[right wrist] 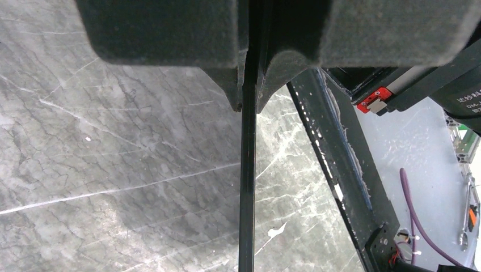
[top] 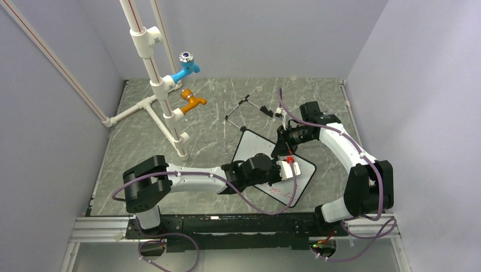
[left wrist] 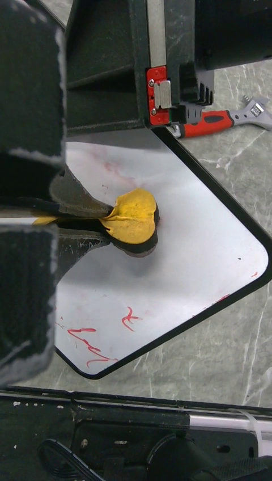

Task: Erase the whiteboard
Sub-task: Erase the center of the board with the whiteboard.

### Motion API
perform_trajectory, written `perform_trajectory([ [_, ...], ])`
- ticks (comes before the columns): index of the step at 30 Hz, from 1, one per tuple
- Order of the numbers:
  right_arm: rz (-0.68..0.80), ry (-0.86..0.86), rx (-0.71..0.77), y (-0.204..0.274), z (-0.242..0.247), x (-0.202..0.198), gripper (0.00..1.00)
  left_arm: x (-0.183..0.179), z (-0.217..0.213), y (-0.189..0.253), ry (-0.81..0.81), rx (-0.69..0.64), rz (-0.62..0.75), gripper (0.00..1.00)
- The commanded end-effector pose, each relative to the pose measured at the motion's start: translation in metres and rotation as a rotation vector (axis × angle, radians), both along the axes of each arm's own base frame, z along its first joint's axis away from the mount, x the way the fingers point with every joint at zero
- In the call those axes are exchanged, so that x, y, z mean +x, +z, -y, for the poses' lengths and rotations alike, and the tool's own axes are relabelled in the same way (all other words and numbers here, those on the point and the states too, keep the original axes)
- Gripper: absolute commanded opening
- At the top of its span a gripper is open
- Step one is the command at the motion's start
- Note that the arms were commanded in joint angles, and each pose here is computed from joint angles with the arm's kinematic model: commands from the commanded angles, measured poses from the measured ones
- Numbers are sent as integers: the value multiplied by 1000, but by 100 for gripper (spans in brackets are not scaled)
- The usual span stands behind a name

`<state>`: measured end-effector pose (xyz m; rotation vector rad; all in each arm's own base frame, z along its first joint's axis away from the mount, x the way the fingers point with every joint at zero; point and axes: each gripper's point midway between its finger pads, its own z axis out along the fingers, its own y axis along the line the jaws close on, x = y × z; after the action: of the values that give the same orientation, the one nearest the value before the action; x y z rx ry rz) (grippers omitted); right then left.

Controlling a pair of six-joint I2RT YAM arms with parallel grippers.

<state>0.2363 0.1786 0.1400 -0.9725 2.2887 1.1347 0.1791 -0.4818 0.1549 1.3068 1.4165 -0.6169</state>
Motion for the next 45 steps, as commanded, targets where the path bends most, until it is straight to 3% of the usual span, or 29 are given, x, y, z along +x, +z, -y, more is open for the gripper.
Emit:
perform_trajectory([
  [1,118,89,12,-3,-5,5,0,-1,13,20,-47,-67,25,0],
  [12,117,89,14,-3,-5,5,0,-64,24,-51,-242,41,-82,0],
  [22,116,89,15,-3,-5,5,0,-80,24,-89,-271,133,-117,0],
  [27,117,89,14,-4,-5,5,0,-64,28,-74,-214,134,-65,0],
  [35,117,88,14,-3,-5,5,0,-10,33,-11,-102,63,36,0],
  [45,118,88,15,-2,-5,5,0,31,11,17,-10,40,96,0],
])
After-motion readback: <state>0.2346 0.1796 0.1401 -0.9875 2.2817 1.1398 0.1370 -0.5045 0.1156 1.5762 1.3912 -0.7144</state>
